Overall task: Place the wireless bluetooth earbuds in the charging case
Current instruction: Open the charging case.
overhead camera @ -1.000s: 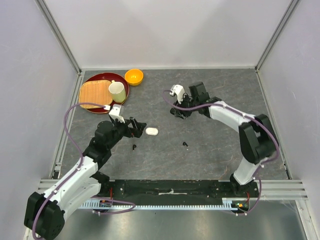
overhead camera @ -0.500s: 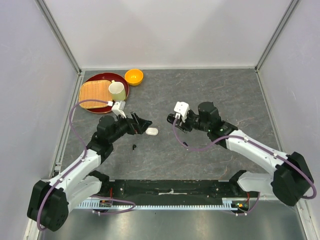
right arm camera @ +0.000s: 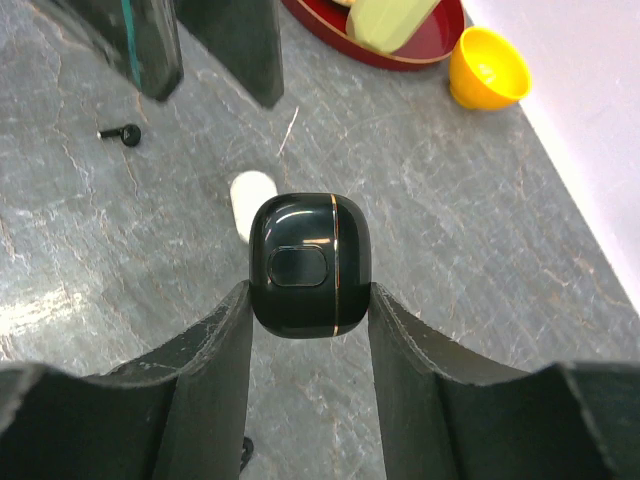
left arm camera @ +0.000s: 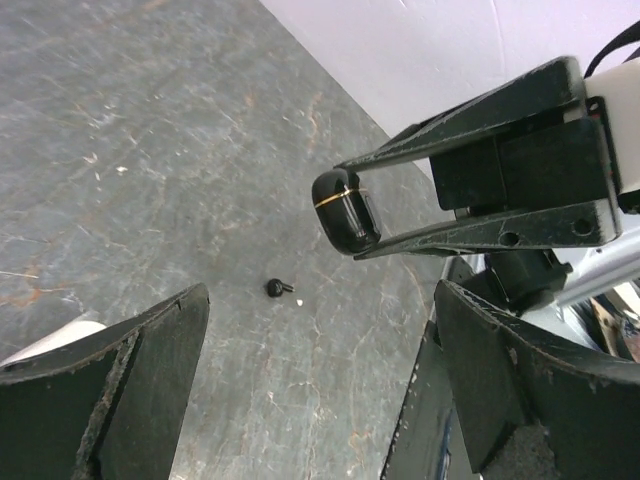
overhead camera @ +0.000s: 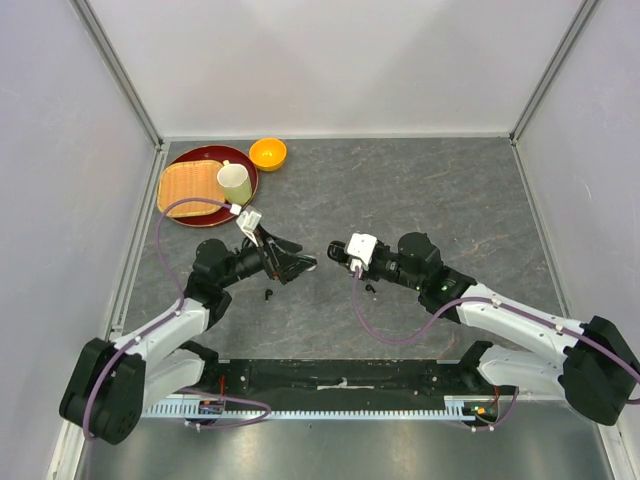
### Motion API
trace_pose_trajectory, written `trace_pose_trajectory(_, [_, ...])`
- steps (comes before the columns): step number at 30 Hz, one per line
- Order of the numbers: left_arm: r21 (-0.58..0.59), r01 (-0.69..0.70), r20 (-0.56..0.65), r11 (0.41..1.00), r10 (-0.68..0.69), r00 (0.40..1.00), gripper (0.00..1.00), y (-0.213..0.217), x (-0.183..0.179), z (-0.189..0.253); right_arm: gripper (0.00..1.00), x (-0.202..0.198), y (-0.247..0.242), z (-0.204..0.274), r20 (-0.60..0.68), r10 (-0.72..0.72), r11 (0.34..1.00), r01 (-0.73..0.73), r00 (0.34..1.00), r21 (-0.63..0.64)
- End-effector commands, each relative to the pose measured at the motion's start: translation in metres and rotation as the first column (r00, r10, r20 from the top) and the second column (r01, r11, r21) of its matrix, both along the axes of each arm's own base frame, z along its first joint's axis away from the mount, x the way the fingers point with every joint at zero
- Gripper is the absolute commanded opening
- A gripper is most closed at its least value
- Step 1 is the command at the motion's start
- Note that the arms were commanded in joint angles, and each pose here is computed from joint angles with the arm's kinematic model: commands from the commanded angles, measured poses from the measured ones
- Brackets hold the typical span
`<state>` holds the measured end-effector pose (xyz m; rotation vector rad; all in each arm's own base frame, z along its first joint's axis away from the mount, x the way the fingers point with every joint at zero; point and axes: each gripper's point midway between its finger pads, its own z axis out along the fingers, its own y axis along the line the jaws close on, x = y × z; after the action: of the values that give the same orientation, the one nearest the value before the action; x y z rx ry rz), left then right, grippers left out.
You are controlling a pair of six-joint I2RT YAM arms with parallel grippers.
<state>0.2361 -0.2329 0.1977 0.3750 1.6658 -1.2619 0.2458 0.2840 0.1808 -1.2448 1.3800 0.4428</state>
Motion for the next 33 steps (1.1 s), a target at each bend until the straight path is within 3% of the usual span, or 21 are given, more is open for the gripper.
trace_pose_trajectory(1, [-0.042, 0.137, 0.028, 0.990, -0.136, 0.990, 0.99, -0.013, -0.012, 0.013, 0.00, -0.001, 0.010, 0.033, 0.100, 0.009, 0.996, -0.018, 0.995, 0.089])
trace_pose_trajectory(10, [-0.100, 0.154, 0.004, 0.983, -0.154, 0.988, 0.93, -0.028, -0.009, 0.023, 0.00, -0.009, 0.020, 0.032, 0.132, 0.037, 0.997, -0.046, 0.991, 0.066])
trace_pose_trajectory(14, [-0.108, 0.172, -0.028, 0.979, -0.176, 0.984, 0.83, -0.035, -0.006, 0.020, 0.00, -0.009, 0.023, 0.028, 0.137, 0.035, 0.998, -0.042, 0.990, 0.051])
trace_pose_trajectory(22, [-0.128, 0.175, -0.071, 0.976, -0.185, 0.980, 0.78, -0.043, -0.001, 0.018, 0.00, -0.011, 0.028, 0.029, 0.160, 0.021, 0.997, -0.032, 0.987, 0.066])
trace_pose_trajectory(31, [-0.120, 0.198, -0.106, 0.973, -0.211, 0.972, 0.64, -0.055, 0.000, 0.017, 0.00, -0.012, 0.032, 0.030, 0.182, 0.006, 0.997, -0.020, 0.983, 0.071])
trace_pose_trajectory(33, [-0.112, 0.204, -0.117, 0.972, -0.217, 0.969, 0.56, -0.057, 0.000, 0.014, 0.00, -0.012, 0.033, 0.030, 0.185, 0.003, 0.997, -0.017, 0.983, 0.072])
